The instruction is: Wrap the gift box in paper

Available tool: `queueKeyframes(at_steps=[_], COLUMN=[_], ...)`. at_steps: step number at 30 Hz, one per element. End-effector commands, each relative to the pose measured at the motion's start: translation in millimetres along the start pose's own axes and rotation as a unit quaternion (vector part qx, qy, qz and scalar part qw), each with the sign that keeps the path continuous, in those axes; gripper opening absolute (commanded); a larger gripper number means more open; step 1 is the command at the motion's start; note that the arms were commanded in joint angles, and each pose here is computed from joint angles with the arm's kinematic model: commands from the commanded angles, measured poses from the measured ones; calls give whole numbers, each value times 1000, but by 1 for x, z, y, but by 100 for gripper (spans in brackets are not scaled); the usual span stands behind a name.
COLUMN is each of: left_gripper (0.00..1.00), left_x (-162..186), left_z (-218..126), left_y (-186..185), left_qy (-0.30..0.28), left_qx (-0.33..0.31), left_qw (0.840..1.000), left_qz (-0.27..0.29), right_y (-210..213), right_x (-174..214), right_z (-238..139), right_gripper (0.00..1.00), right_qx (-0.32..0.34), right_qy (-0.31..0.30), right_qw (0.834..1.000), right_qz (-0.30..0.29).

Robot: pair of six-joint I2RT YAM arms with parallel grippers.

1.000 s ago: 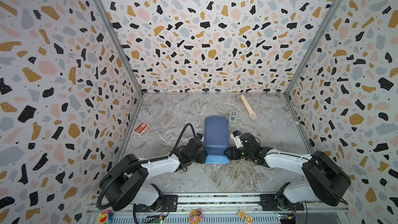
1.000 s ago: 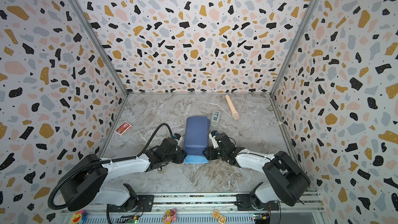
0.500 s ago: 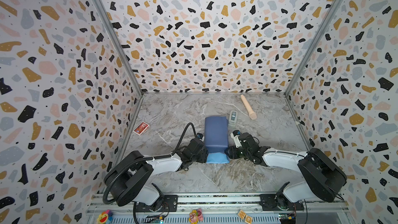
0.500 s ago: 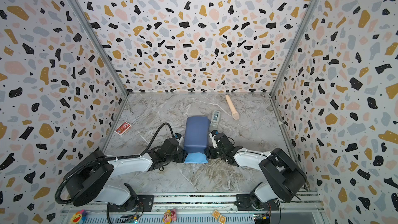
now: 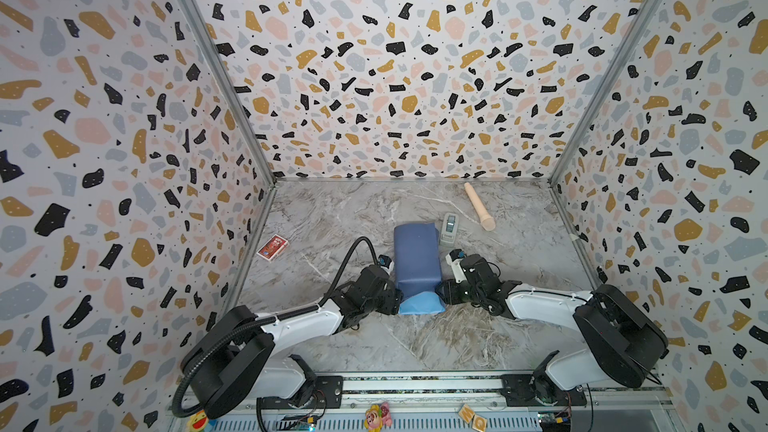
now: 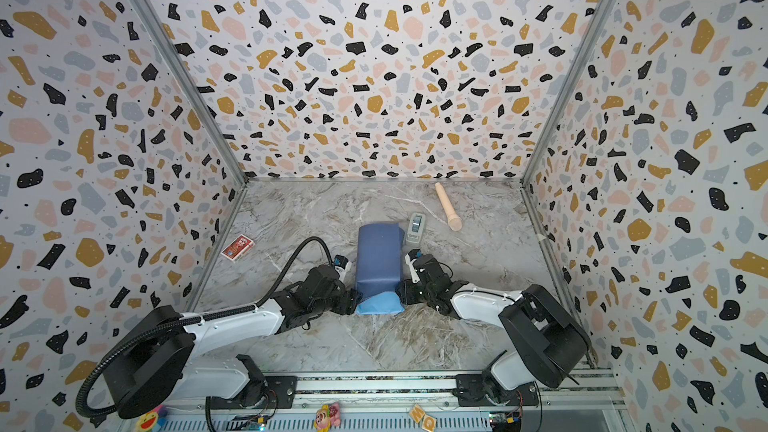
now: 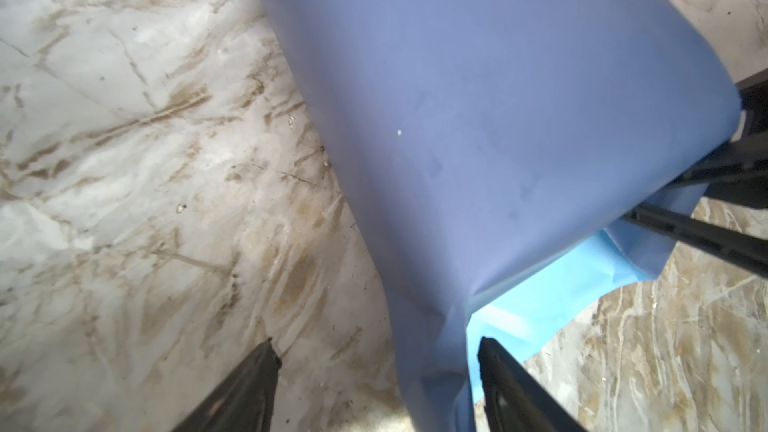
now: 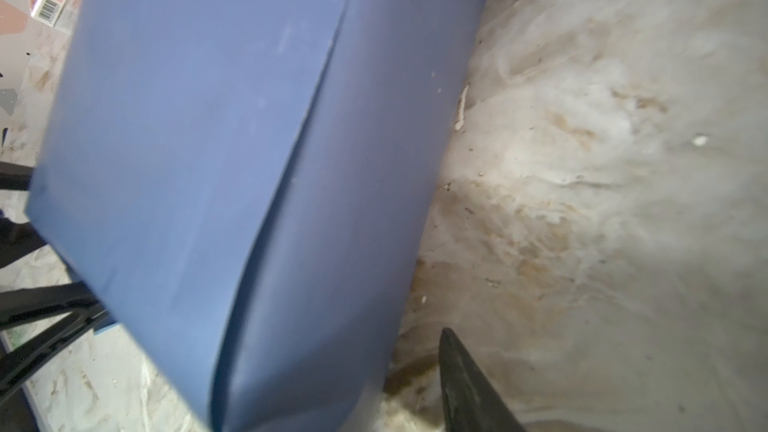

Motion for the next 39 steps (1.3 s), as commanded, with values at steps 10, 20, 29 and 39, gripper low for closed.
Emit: queueKeyframes(at_steps=[10, 20, 29, 39], left_gripper=[54, 32, 19, 11], left_x=[0, 6, 14, 5], left_z=[21, 25, 25, 19], left_y=[-1, -7, -10, -19], left_qy=[20, 26, 31, 16], left_qx=[-14, -8, -29, -45], left_qw=[1000, 999, 996, 994], left_qz=[2, -32, -84, -102], right_y=[-2, 0, 1, 2], right_x=[-11, -13, -14, -11], right_z=[-2, -2, -4, -6], right_gripper=[47, 46, 46, 45], right_qx=[7, 3, -1, -8], right_qy=[-8, -7, -9, -9], right_qw=[1000, 1000, 1000, 1000], right_qz=[-7, -10, -10, -13])
Point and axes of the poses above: each gripper's point midway between its finger pads, its own z axis out along the fingers, its own y axis along the line the jaws close on, x = y × z, the point moved 7 cm from there along -z, back along the fingers, and after that the axes turned 13 degrees about -z, right-handed, at the moved point
